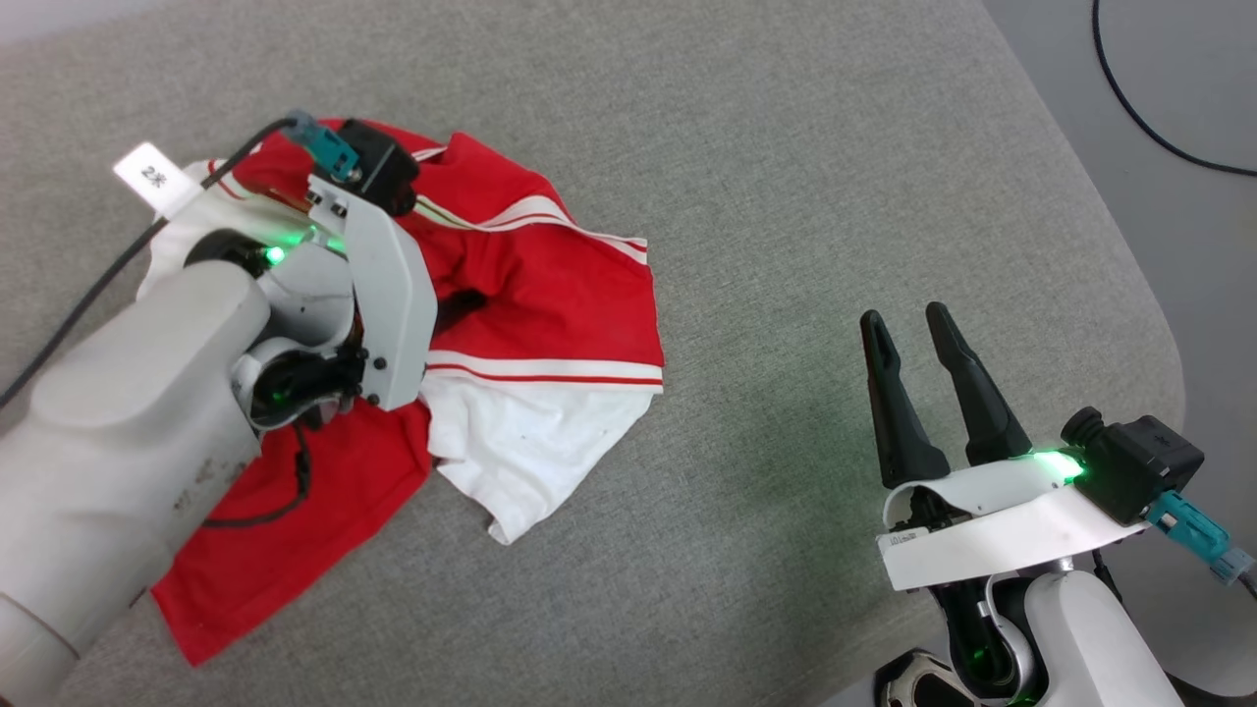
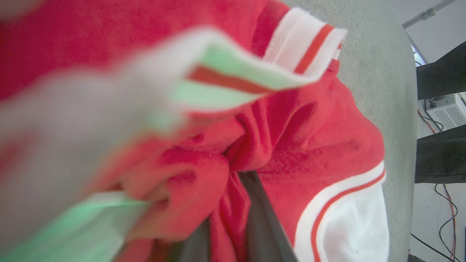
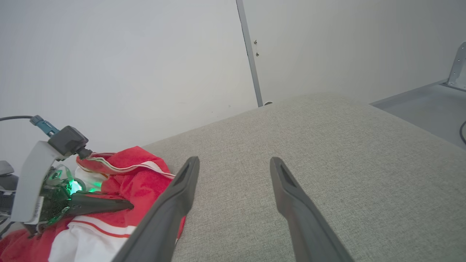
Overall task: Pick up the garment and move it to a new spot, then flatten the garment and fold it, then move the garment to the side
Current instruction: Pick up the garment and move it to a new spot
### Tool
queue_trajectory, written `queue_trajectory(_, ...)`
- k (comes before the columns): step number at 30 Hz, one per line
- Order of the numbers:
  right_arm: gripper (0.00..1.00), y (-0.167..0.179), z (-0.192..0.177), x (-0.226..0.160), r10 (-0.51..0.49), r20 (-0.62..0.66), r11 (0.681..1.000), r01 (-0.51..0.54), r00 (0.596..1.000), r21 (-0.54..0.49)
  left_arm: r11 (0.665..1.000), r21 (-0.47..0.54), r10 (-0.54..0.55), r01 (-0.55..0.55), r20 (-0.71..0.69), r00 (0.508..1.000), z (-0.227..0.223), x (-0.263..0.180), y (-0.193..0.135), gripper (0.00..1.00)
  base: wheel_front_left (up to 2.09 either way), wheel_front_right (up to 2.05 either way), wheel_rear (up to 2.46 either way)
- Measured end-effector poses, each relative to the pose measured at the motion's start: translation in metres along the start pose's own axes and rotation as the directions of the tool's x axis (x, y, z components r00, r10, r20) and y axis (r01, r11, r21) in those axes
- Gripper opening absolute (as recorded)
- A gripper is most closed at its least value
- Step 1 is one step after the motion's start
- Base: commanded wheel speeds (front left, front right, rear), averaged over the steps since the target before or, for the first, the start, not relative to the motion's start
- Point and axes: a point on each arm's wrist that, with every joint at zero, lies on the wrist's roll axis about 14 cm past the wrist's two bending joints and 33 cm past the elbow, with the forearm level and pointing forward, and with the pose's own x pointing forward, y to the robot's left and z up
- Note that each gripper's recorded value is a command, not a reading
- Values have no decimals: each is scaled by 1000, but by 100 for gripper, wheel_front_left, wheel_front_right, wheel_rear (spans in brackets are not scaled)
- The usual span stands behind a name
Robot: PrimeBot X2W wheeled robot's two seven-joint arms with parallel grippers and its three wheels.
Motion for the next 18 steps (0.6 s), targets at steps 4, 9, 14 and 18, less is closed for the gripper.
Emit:
queue_trajectory(4, 100, -2, -3, 0, -5, -11, 1000, 5, 1000, -6, 1000, 16, -2, 2, 10, 1000, 1, 3, 1, 9, 0, 0, 0)
queue_trajectory(9, 100, 0, -9, 3, 5, -26, 999, -6, 1000, -32, 1000, 19, 0, -1, 80, 997, 9, -3, -2, 100, 0, 0, 0)
queue_trajectory(14, 100, 5, -14, 14, 34, -34, 997, -37, 999, -73, 1000, -25, -12, 17, 198, 980, 27, -18, -15, 100, 0, 0, 0)
queue_trajectory(18, 100, 18, -20, 25, 77, -43, 992, -81, 996, -93, 998, -55, 28, -11, 318, 948, 45, -50, -10, 100, 0, 0, 0)
